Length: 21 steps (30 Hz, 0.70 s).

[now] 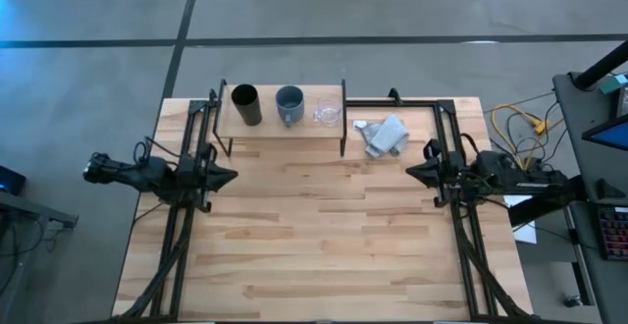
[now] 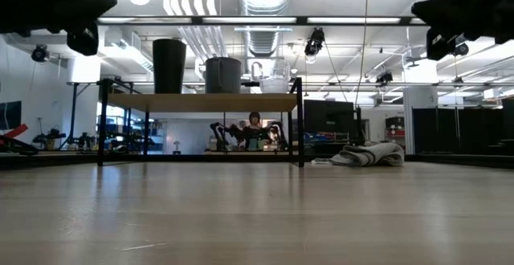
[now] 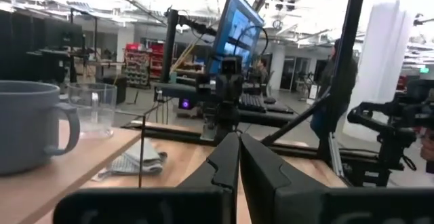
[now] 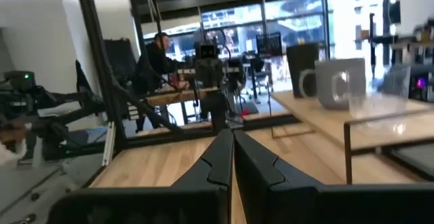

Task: Stack small to large cups/mugs on shelf
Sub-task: Return to Home Position

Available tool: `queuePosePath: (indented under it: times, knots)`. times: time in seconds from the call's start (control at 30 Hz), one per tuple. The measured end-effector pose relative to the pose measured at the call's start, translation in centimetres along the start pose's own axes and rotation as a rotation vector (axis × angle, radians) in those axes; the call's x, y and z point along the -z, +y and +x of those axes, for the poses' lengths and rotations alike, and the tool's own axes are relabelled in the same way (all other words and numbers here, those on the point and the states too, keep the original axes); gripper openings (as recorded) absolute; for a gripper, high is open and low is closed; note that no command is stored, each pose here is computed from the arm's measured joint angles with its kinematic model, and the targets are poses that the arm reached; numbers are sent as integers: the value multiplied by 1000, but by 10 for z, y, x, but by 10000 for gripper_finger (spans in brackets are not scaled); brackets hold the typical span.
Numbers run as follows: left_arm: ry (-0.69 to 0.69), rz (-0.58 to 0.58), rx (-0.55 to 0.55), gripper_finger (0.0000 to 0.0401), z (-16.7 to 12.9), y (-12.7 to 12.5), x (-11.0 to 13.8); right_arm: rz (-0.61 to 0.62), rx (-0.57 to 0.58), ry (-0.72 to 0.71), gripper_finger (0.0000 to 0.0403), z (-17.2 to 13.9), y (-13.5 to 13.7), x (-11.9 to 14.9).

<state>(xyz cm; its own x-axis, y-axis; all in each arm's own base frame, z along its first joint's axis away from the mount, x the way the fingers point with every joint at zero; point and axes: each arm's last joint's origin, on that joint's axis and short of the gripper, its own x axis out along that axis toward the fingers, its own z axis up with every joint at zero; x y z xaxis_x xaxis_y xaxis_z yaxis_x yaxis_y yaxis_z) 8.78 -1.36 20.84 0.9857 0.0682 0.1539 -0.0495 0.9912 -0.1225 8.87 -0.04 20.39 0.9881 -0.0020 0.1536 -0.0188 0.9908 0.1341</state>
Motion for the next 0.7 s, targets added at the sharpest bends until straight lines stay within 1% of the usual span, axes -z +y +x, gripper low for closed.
queuePosePath:
  times: [0.1,0.23,0.33,0.5,0.6,0.7]
  knots:
    - [20,7,-11,0,0,1,6,27,8,27,9,0,0,2]
    - [19,7,-29,0,1,1,7,25,14,51,9,0,0,1]
    - [53,15,-33,0,2,2,18,24,29,50,9,-1,-1,1]
    - [95,-48,-72,0,2,4,36,42,43,75,9,0,-2,9]
    - [94,-75,-74,0,2,4,38,65,46,83,9,1,-3,13]
    - [93,-67,-73,0,2,4,38,77,44,68,9,2,-4,21]
